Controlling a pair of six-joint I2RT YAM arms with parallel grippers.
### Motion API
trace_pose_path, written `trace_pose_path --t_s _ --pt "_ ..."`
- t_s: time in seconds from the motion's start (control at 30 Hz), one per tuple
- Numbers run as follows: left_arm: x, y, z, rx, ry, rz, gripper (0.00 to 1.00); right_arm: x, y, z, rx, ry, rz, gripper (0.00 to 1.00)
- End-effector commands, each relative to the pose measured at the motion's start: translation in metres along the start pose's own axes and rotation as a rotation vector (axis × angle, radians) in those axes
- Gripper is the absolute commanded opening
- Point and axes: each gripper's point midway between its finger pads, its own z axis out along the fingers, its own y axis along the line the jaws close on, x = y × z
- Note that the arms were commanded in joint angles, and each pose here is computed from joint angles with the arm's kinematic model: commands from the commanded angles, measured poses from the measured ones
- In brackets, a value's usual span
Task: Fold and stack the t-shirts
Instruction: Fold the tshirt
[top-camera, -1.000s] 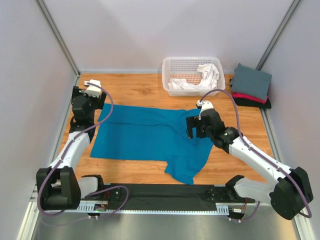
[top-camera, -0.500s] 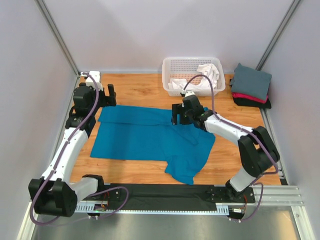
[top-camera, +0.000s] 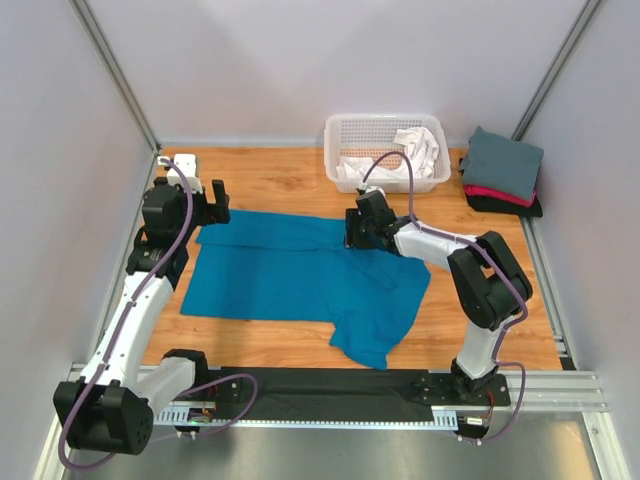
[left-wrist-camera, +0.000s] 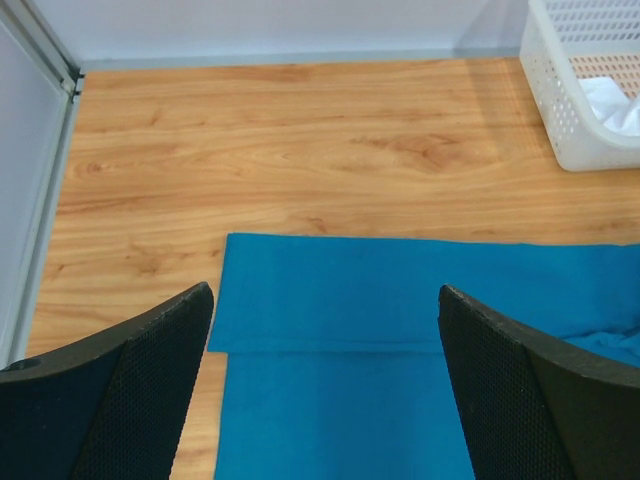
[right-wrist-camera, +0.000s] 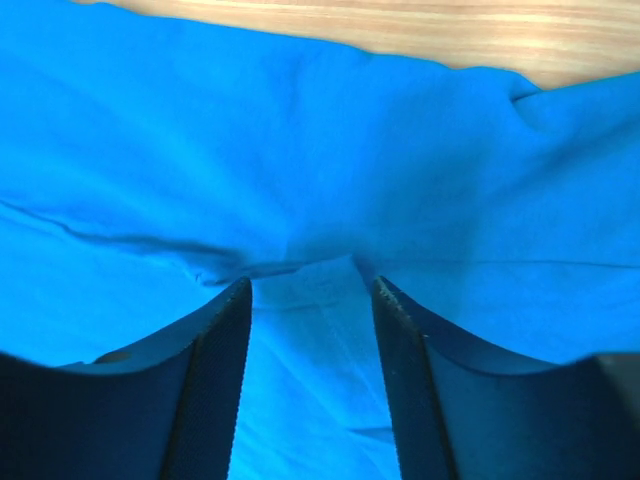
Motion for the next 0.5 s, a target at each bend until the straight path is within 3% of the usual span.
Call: trace_pose_path --t_s 0.0,0.13,0.17,0.27,0.47 --pt "-0.004 -0.001 0.002 0.004 0.0 -0.01 0.99 -0.02 0.008 0.008 -0.014 -0.055 0.043 0.52" --pt "-0.004 -0.003 0.001 0.012 -0.001 -0.021 0.99 -0.017 0.003 0.008 0.006 -0.052 0.047 0.37" --pt "-0.003 -0.002 0.001 0.007 -0.002 -0.018 0.99 -0.017 0.003 0.007 0.009 -0.05 0.048 0.26" --pt "-0.006 -0.001 0.0 -0.002 -0.01 -0.023 0.99 -0.019 0.004 0.001 0.006 -0.054 0.055 0.13" --pt "-0.006 -0.002 -0.002 0.006 -0.012 -0.027 0.99 -0.019 0.01 -0.015 0.002 -0.05 0.059 0.1"
